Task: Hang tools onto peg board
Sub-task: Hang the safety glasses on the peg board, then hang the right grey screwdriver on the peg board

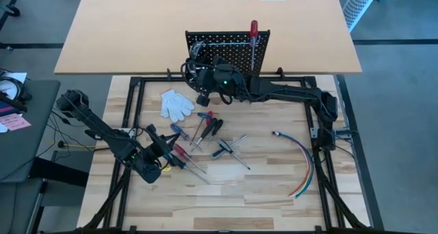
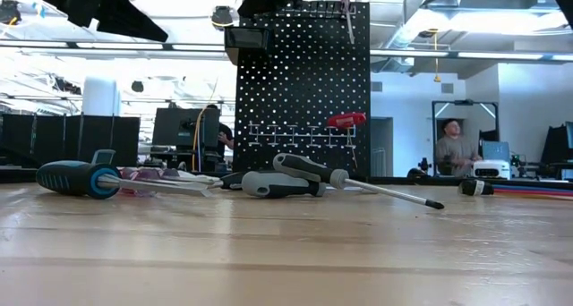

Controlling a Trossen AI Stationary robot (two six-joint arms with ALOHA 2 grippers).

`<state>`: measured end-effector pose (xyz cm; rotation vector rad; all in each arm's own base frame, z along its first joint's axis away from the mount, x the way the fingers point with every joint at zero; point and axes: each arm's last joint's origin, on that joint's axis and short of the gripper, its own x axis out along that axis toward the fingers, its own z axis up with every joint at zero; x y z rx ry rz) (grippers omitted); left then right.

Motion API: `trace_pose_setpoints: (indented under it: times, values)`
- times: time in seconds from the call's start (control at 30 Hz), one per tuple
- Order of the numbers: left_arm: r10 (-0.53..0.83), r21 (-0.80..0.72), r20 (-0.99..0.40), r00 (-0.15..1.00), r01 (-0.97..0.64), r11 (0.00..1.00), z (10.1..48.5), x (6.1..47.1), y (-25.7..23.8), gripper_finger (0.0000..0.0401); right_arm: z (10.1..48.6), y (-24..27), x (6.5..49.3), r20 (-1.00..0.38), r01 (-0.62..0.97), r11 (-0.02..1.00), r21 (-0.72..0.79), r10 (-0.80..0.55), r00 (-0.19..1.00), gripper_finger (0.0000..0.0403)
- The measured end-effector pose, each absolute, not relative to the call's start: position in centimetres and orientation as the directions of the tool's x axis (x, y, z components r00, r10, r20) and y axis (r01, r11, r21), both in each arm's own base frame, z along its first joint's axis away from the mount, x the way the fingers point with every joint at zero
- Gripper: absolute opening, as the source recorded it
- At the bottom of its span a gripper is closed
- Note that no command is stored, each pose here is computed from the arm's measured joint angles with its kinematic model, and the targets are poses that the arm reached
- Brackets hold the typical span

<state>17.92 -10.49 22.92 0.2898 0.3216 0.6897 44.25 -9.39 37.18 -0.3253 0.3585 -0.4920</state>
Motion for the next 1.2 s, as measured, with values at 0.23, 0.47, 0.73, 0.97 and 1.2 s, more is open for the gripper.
trace_pose_setpoints:
  times: [0.23,0.47,0.73,0.97,1.2]
  values:
    - [0.66,0.364,-0.193,0.726,-0.572,0.735,22.9,17.9,-10.5,0.0,37.2,-9.3,44.3,-0.257,0.37,0.848,-0.379,-0.48,0.839,0.0063]
    - [0.66,0.358,-0.192,0.726,-0.575,0.736,22.9,17.9,-10.5,0.0,37.1,-9.1,44.4,-0.259,0.353,0.853,-0.384,-0.467,0.846,0.0154]
    - [0.66,0.357,-0.192,0.726,-0.575,0.736,22.9,17.9,-10.5,0.0,37.6,-6.4,44.8,-0.25,0.274,0.849,-0.452,-0.416,0.875,0.0236]
    - [0.66,0.357,-0.193,0.726,-0.574,0.737,22.9,17.9,-10.5,0.0,39.7,-3.0,44.9,-0.192,0.221,0.842,-0.492,-0.352,0.916,0.0238]
    - [0.655,0.358,-0.193,0.73,-0.569,0.74,22.9,17.9,-10.6,0.0,40.6,1.3,44.0,-0.264,0.07,0.818,-0.57,-0.264,0.928,0.0231]
